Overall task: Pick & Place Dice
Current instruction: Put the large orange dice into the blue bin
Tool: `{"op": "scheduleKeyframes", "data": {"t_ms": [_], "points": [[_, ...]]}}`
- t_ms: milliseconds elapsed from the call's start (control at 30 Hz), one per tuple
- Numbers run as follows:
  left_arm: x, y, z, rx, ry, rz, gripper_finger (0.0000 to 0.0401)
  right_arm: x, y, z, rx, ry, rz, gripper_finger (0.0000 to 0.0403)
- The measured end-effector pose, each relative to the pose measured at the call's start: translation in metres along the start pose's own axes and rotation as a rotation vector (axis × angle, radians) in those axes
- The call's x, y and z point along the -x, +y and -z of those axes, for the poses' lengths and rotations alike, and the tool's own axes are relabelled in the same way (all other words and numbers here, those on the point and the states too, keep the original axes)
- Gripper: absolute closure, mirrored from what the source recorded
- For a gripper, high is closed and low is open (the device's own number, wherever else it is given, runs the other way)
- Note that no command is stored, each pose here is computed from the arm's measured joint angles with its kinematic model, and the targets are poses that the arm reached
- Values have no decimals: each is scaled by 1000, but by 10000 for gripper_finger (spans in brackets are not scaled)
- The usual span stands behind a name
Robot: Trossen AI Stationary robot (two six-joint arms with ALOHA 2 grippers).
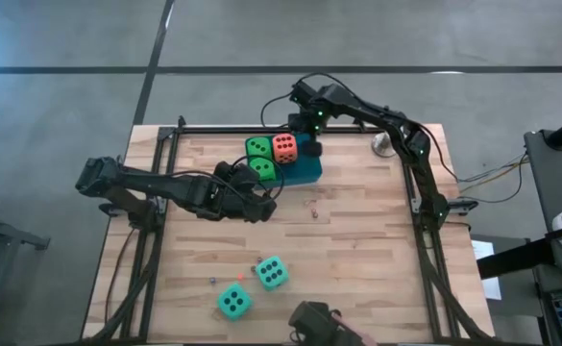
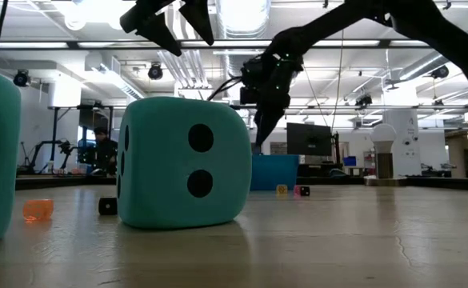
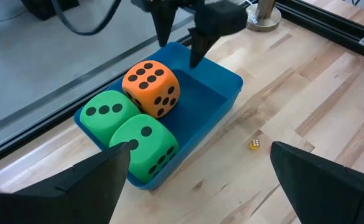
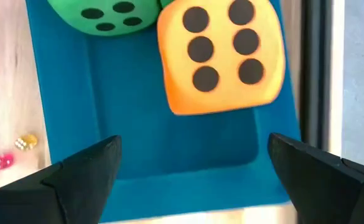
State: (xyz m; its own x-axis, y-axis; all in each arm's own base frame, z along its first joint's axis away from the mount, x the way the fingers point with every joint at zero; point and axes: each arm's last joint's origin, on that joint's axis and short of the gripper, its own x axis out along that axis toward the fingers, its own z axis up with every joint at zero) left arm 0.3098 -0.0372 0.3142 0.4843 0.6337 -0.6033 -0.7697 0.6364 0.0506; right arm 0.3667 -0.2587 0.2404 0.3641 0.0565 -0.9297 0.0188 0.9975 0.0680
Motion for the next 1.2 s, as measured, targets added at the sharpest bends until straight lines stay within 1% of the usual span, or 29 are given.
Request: {"op": "scheduleKeyframes", "data": {"t_ms": [133,333,667,800,1000,1200], "points": [[0,0,0,0,0,0,13,-8,-3,-1,-4,-40,12,3],[0,0,0,0,0,0,12,-18,-5,-1,-17,-108,-9,3],[0,0,0,0,0,0,10,-19,-7,-7,3,-191,-9,3],[0,0,0,0,0,-1,13,-19,-6,-5,-34,-170,-22,3],[0,0,0,0,0,0,12,-17,-11,8,-100,-97,-55,3],[0,0,0,0,0,0,12,-17,-13,9,-103,-101,-52,3]]}}
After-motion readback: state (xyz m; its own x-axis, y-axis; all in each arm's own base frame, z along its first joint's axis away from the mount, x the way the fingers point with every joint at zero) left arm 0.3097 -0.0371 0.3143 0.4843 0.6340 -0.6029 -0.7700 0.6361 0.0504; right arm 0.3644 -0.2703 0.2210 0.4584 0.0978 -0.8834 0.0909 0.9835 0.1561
